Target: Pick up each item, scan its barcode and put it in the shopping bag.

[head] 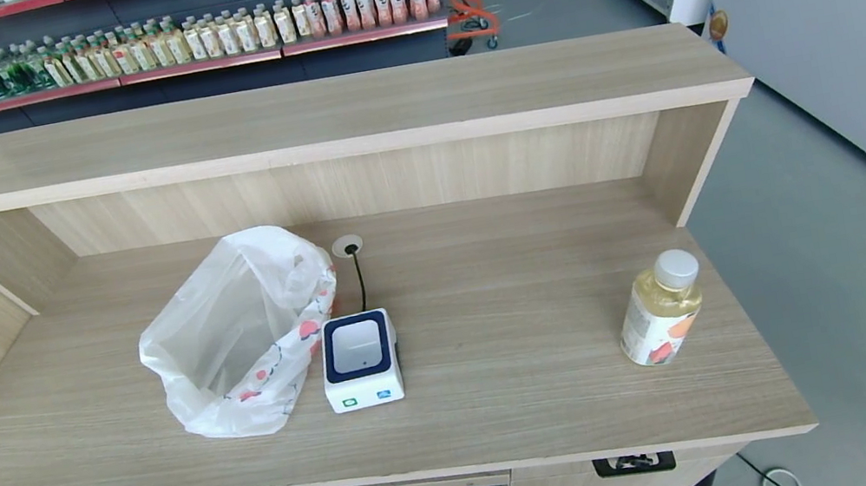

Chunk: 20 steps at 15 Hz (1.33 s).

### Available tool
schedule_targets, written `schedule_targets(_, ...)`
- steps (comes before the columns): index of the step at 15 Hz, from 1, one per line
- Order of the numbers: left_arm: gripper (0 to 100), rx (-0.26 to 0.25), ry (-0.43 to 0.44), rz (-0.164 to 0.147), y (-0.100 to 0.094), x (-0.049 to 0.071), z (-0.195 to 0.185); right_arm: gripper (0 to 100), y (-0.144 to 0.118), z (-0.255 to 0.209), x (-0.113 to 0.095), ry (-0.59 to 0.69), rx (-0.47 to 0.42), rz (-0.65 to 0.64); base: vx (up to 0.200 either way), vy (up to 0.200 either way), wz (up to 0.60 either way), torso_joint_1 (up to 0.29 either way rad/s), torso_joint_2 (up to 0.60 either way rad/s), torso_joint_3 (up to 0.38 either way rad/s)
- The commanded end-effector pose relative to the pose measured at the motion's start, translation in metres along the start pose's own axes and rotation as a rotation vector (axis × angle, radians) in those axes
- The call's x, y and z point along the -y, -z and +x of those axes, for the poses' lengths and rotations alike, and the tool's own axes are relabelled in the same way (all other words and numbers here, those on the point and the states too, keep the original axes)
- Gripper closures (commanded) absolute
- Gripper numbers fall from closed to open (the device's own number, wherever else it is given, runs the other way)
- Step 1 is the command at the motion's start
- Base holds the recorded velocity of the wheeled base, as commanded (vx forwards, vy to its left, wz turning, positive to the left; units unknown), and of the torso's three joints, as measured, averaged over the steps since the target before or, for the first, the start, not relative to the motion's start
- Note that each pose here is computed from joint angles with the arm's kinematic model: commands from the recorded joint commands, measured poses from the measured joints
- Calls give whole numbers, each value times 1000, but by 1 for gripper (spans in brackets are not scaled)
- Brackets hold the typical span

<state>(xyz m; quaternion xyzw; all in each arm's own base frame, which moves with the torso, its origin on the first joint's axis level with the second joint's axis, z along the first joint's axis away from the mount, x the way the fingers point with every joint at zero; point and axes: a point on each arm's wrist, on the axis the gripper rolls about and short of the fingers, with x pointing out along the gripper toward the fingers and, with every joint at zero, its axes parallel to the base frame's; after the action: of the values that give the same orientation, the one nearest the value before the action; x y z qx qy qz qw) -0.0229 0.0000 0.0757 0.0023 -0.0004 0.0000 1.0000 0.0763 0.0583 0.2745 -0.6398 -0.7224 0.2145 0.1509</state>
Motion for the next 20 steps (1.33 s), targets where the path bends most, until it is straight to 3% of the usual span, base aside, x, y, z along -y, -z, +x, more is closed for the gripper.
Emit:
schedule_targets(1, 0, -2, 0, 0, 0, 0, 0, 100, -1, 1, -2, -2, 3, -69, 0, 0, 0, 0, 0, 0)
schedule_targets(2, 0, -2, 0, 0, 0, 0, 0, 100, 5, 0, -2, -14, -7, -80, 0, 0, 0, 0, 0, 0)
schedule_targets(4, 0, -2, 0, 0, 0, 0, 0, 100, 30, -8, -3, -116, -89, 99, 0, 0, 0, 0, 0, 0)
schedule_targets(5, 0, -2, 0, 0, 0, 0, 0, 100, 53, -25, 12, -307, -319, 357, 0, 0, 0, 0, 0, 0)
schedule_targets(6, 0, -2, 0, 0, 0, 0, 0, 100, 55, -32, 19, -411, -530, 571, 0, 0, 0, 0, 0, 0)
schedule_targets(7, 0, -1, 0, 0, 0, 0, 0, 100, 52, -34, 25, -431, -724, 777, 0, 0, 0, 0, 0, 0)
schedule_targets(8, 0, -2, 0, 0, 0, 0, 0, 100, 44, -34, 31, -404, -834, 948, 0, 0, 0, 0, 0, 0)
schedule_targets(9, 0, -1, 0, 0, 0, 0, 0, 100, 29, -32, 19, -397, -844, 1168, 0, 0, 0, 0, 0, 0)
schedule_targets(10, 0, -2, 0, 0, 0, 0, 0, 100, 25, -32, 17, -380, -864, 1309, 0, 0, 0, 0, 0, 0)
schedule_targets(11, 0, -2, 0, 0, 0, 0, 0, 100, 26, -32, 15, -351, -891, 1413, 0, 0, 0, 0, 0, 0)
schedule_targets(14, 0, -2, 0, 0, 0, 0, 0, 100, 24, -28, 0, -55, -1055, 2127, 0, 0, 0, 0, 0, 0)
schedule_targets(15, 0, -1, 2, 0, 0, 0, 0, 100, 25, -28, -3, 2, -1101, 2238, 0, 0, 0, 0, 0, 0)
schedule_targets(16, 0, -1, 0, 0, 0, 0, 0, 100, 29, -30, -16, 154, -1251, 2448, 0, 0, 0, 0, 0, 0)
schedule_targets(18, 0, -2, 0, 0, 0, 0, 0, 100, 23, -31, -30, 398, -1375, 2724, 0, 0, 0, 0, 0, 0)
schedule_targets(20, 0, -1, 0, 0, 0, 0, 0, 100, 9, -31, -39, 499, -1453, 2879, 0, 0, 0, 0, 0, 0)
